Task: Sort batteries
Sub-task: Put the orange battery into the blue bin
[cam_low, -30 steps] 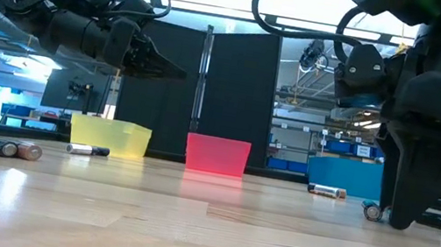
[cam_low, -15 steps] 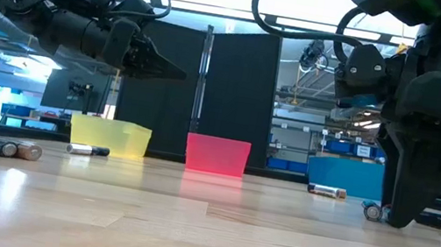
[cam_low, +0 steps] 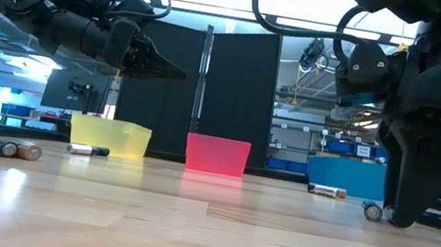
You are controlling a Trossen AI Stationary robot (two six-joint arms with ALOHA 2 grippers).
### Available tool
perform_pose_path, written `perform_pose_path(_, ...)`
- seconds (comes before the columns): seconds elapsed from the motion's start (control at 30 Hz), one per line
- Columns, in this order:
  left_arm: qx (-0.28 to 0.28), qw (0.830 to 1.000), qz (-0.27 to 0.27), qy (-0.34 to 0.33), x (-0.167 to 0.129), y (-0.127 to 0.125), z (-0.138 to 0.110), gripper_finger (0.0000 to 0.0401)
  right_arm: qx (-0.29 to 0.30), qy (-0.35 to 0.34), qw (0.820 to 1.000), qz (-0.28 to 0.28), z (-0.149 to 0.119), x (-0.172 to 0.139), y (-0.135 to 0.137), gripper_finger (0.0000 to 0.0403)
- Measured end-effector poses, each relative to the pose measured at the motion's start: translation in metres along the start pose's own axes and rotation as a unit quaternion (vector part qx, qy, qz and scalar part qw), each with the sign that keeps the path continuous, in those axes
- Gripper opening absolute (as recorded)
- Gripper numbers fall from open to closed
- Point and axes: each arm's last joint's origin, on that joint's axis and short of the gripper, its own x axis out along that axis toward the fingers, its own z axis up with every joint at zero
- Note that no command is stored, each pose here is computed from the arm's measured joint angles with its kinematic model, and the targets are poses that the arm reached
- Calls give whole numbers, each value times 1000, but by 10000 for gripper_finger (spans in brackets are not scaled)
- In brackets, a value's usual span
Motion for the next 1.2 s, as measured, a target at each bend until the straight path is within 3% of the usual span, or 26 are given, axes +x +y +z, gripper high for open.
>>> perform_pose_path(0.37, 0, 1000, 0, 0, 0, 0, 0, 6, -3, 18, 1000, 14, 9, -19, 10, 226)
perform_pose_path(0.63, 1, 1000, 1, -3, 0, 0, 1, 6, 23, 61, 997, -45, 28, -49, -5, 226)
perform_pose_path(0.87, 1, 1000, 1, -5, 0, 0, 1, 6, 52, 74, 986, -140, 70, -76, -61, 226)
perform_pose_path(1.2, 1, 1000, 1, -3, 0, 0, 1, 6, 18, 121, 972, -203, 112, -94, -201, 225)
